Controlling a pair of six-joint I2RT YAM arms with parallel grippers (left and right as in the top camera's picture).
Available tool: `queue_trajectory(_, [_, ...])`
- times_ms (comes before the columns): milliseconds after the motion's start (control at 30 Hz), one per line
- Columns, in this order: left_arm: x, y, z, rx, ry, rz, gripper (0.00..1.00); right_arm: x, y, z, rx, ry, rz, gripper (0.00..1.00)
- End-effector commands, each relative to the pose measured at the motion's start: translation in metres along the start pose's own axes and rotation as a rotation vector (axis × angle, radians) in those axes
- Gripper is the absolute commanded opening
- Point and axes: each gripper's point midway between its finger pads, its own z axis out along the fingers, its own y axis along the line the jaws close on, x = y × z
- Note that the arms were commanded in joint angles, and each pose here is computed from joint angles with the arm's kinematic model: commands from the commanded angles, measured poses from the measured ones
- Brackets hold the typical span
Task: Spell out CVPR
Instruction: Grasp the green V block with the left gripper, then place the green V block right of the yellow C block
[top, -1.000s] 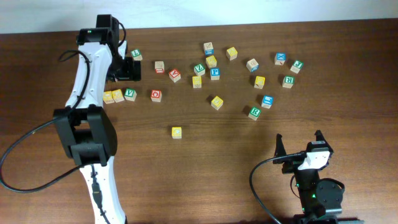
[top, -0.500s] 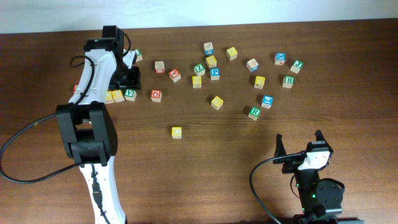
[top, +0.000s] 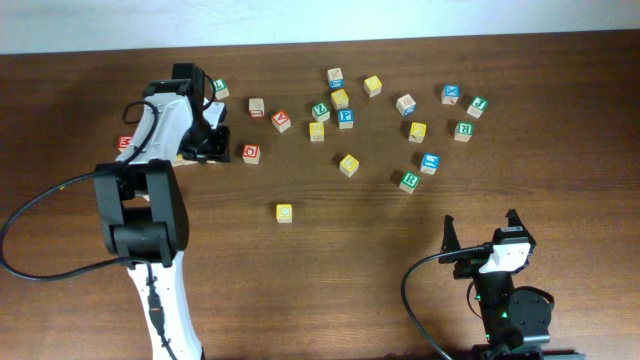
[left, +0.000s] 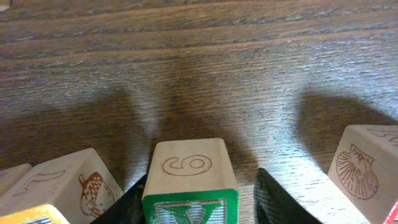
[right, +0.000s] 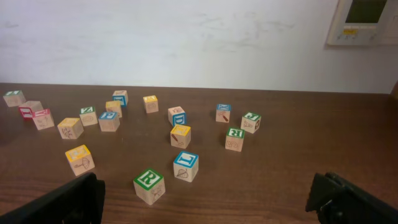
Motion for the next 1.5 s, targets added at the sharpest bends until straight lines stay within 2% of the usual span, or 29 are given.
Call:
queue_trajectory(0, [0.004, -0.001, 0.011, 0.018, 0.011, 0.005, 0.39, 0.003, -0.003, 0.000, 0.016, 0.005, 0.004, 0.98])
queue_trajectory(100, [-0.004, 0.000, 0.011, 0.013, -0.021, 0.006, 0.38, 0.002, -0.003, 0.000, 0.016, 0.004, 0.004, 0.98])
queue_trajectory(267, [0.002, -0.001, 0.011, 0.017, 0.005, 0.000, 0.30, 0.003, -0.003, 0.000, 0.016, 0.005, 0.004, 0.98])
queue_trajectory(367, [0.004, -0.002, 0.011, 0.022, 0.012, -0.003, 0.20, 0.002, -0.003, 0.000, 0.016, 0.004, 0.004, 0.98])
queue_trajectory(500, [-0.006, -0.005, -0.018, 0.039, 0.005, -0.064, 0.20, 0.003, -0.003, 0.000, 0.016, 0.005, 0.004, 0.98])
queue_trajectory(567, [-0.012, -0.018, -0.043, 0.112, -0.009, -0.064, 0.20, 0.003, -0.003, 0.000, 0.016, 0.005, 0.004, 0.98])
queue_trajectory(633, [-0.008, -0.045, -0.071, 0.262, 0.016, -0.088, 0.20, 0.003, -0.003, 0.000, 0.016, 0.005, 0.004, 0.98])
queue_trajectory(700, [0.006, -0.087, -0.091, 0.501, 0.081, -0.109, 0.22, 0.003, -0.003, 0.000, 0.016, 0.005, 0.004, 0.98])
queue_trajectory(833, [0.037, -0.134, -0.097, 0.526, 0.223, -0.055, 0.22, 0.002, -0.003, 0.000, 0.016, 0.004, 0.004, 0.98])
queue_trajectory(967, [0.060, -0.204, -0.091, 0.460, 0.277, 0.136, 0.21, 0.003, -0.003, 0.000, 0.016, 0.005, 0.004, 0.98])
queue_trajectory(1100, [0.088, -0.237, -0.063, 0.206, 0.329, 0.145, 0.20, 0.003, -0.003, 0.000, 0.016, 0.005, 0.004, 0.98])
queue_trajectory(1133, [0.093, -0.241, -0.052, 0.151, 0.331, 0.116, 0.18, 0.002, -0.003, 0.000, 0.016, 0.004, 0.004, 0.98])
queue_trajectory(1200, [0.097, -0.238, -0.022, -0.003, 0.290, -0.013, 0.20, 0.002, -0.003, 0.000, 0.016, 0.004, 0.004, 0.98])
queue_trajectory(1267, [0.099, -0.239, -0.002, -0.006, 0.276, -0.041, 0.21, 0.003, -0.003, 0.000, 0.016, 0.005, 0.004, 0.98])
queue_trajectory(1367, [0.112, -0.219, 0.014, -0.109, 0.290, -0.100, 0.23, 0.003, -0.003, 0.000, 0.016, 0.005, 0.004, 0.98])
queue_trajectory(1467, [0.115, -0.212, 0.020, -0.140, 0.289, -0.095, 0.23, 0.002, -0.003, 0.000, 0.016, 0.004, 0.004, 0.98])
